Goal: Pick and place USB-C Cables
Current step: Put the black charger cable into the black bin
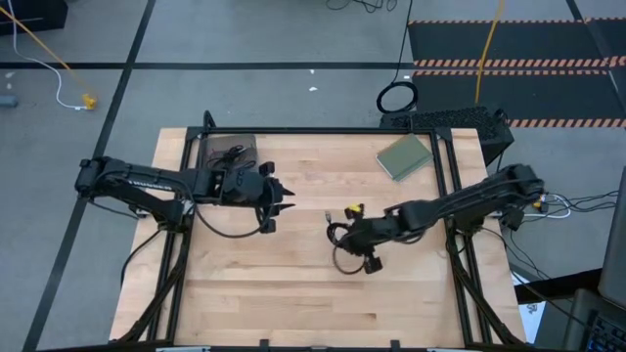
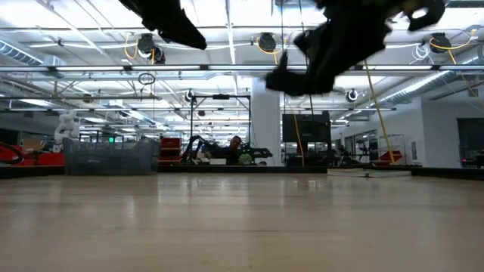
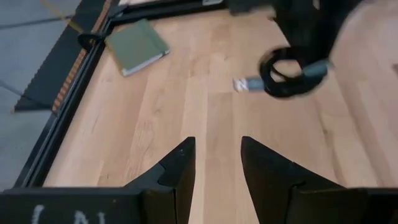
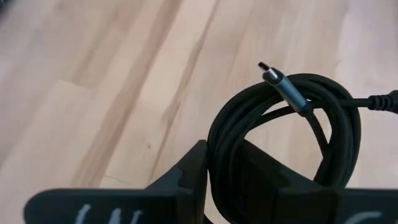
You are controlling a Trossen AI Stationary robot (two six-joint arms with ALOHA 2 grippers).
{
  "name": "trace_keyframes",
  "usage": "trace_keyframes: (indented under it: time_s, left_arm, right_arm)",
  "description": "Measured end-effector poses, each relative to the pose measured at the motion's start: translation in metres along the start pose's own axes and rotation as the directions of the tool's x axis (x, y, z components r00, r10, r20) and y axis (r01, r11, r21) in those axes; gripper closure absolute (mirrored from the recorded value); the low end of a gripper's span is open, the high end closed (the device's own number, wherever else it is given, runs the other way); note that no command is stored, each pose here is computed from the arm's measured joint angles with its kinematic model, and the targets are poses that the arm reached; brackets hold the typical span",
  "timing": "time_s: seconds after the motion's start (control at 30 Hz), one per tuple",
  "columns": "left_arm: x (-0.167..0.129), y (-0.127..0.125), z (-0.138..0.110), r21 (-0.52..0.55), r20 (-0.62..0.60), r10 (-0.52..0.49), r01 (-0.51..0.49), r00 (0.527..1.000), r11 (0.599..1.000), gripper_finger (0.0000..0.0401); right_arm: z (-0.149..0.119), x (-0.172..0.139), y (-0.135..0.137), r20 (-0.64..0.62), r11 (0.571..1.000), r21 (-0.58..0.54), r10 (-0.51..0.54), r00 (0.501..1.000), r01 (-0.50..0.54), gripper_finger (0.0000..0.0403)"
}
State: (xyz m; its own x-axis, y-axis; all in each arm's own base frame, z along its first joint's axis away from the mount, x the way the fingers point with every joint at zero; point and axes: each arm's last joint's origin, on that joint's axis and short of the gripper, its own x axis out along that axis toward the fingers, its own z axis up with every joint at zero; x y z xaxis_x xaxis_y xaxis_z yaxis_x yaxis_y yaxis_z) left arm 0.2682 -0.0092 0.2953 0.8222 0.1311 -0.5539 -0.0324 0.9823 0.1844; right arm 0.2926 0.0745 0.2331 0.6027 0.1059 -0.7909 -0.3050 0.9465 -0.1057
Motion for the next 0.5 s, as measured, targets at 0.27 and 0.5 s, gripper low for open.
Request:
trace_keyframes:
  time_s: [0.27, 0.5]
  left_arm:
    - [-0.003, -0.013, 0.01, 0.088, 0.096, -0.035, 0.026, 0.995, 0.996, 0.027]
    - [-0.006, -0.022, 0.019, 0.111, 0.185, -0.057, 0.037, 0.981, 0.993, 0.027]
  right_arm:
    - [0.003, -0.06, -0.003, 0.193, 0.999, -0.022, -0.022, 0.981, 0.027, 0.0338]
    - [-0.024, -0.067, -0.001, 0.304, 0.999, -0.012, -0.035, 0.952, 0.041, 0.0338]
